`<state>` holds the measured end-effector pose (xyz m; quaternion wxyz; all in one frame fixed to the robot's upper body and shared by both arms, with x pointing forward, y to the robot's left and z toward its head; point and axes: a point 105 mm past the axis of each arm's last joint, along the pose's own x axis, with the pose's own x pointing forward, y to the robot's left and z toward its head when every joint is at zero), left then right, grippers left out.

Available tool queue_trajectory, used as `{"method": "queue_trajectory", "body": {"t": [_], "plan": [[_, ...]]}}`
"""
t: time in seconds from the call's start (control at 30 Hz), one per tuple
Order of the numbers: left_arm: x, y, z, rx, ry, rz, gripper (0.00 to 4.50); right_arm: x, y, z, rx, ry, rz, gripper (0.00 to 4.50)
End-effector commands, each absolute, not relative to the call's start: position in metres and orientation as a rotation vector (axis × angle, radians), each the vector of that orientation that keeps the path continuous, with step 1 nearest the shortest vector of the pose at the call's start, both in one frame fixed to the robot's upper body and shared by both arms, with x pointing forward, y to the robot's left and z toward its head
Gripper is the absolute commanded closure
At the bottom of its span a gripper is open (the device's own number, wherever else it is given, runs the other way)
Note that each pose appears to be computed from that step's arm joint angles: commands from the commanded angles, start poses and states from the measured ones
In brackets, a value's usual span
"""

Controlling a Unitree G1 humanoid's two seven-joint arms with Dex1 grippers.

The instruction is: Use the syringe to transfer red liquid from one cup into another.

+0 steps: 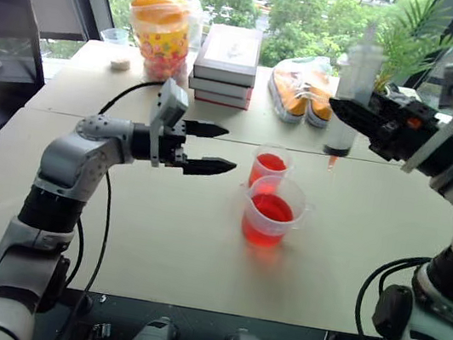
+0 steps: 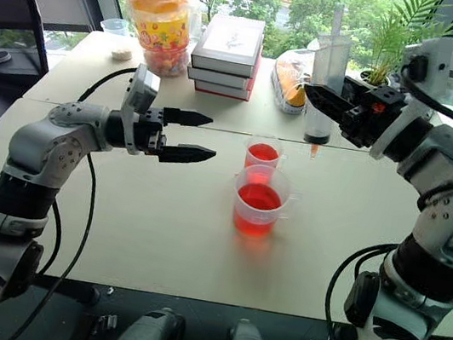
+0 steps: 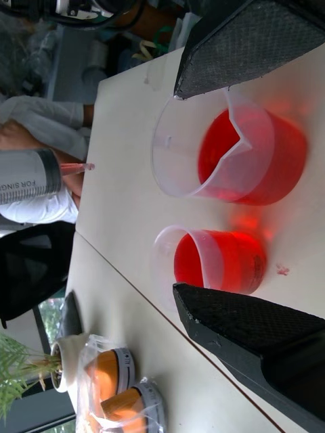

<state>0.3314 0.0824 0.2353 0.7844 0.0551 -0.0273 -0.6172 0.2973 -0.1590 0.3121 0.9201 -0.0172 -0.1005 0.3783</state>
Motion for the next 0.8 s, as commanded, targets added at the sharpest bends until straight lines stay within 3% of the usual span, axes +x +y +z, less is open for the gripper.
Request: {"method": "queue_trajectory", "body": {"t": [0.03,0.13,0.4,0.6,0.8], "plan": [[0.331,0.077,0.249,0.160,-0.107,-1.362,0.00,0.273,-0.143,0.304,-0.049,-0.272,0.868,3.08],[0.333,0.074,0.255,0.168,-0.114,-1.383,0.00,0.266,-0.129,0.287,-0.017,-0.325,0.887,3.08],[0.332,0.068,0.262,0.177,-0.118,-1.419,0.00,0.282,-0.119,0.255,0.021,-0.375,0.811,3.08],[0.325,0.057,0.271,0.171,-0.129,-1.492,0.00,0.292,-0.109,0.206,0.008,-0.317,0.763,3.08],[0.315,0.045,0.277,0.164,-0.138,-1.573,0.00,0.293,-0.109,0.187,-0.020,-0.294,0.733,3.08]]}}
